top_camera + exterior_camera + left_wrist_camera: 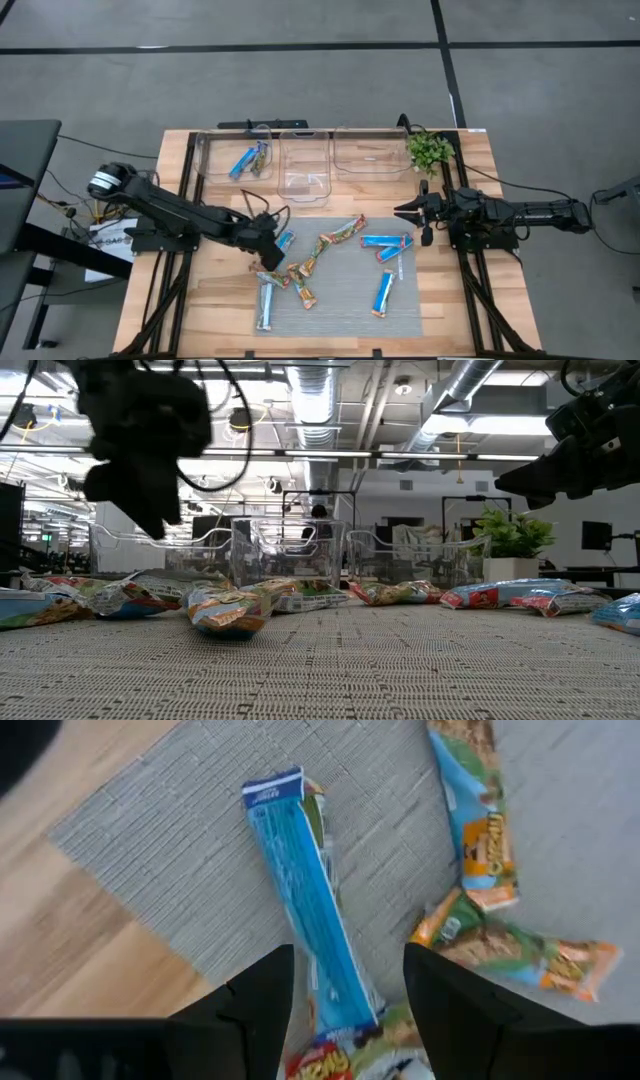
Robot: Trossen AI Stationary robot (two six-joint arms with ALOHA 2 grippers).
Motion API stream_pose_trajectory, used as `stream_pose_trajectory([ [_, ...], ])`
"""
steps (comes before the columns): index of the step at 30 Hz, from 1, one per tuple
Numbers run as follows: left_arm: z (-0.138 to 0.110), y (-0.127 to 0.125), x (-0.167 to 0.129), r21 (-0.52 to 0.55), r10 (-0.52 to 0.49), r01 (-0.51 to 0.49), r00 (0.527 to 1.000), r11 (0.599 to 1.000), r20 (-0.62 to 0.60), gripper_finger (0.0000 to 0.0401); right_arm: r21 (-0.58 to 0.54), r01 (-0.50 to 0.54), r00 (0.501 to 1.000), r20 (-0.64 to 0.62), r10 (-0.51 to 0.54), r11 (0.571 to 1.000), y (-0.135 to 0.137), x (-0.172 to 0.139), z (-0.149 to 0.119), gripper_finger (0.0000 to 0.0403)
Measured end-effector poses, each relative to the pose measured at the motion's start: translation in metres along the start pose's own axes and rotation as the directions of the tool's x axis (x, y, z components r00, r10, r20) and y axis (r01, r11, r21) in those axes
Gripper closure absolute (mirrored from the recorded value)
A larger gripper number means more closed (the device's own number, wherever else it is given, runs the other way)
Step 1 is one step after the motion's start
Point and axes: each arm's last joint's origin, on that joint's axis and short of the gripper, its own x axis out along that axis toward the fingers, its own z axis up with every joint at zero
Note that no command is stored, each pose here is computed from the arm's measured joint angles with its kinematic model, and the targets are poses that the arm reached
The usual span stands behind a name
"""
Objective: Pick and place Granola Bars by type
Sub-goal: Put the blue granola bar into the left transparent bin
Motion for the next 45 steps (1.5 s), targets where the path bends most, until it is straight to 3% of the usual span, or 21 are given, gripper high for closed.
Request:
stream_pose_trajectory([
  [12,0.027,-0.023,0.039,0.035,0.165,-0.162,0.979,0.986,-0.119,0.0218,0.0,0.0,1.0,-0.001,0.0,1.0,0.0,0.0,0.0,0.0344],
  [28,0.033,-0.018,0.041,-0.078,0.194,-0.208,0.968,0.975,-0.161,0.0218,0.0,0.0,1.0,-0.001,0.0,1.0,0.0,0.0,0.001,0.0344],
  [37,0.027,-0.019,0.069,-0.057,0.191,-0.211,0.95,0.976,-0.248,0.0218,0.0,0.0,1.0,0.002,0.0,1.0,0.0,0.0,0.002,0.0344],
  [45,0.026,-0.019,0.073,-0.04,0.205,-0.222,0.946,0.974,-0.251,0.0221,0.0,0.0,1.0,0.004,0.0,1.0,0.0,0.0,0.002,0.0344],
])
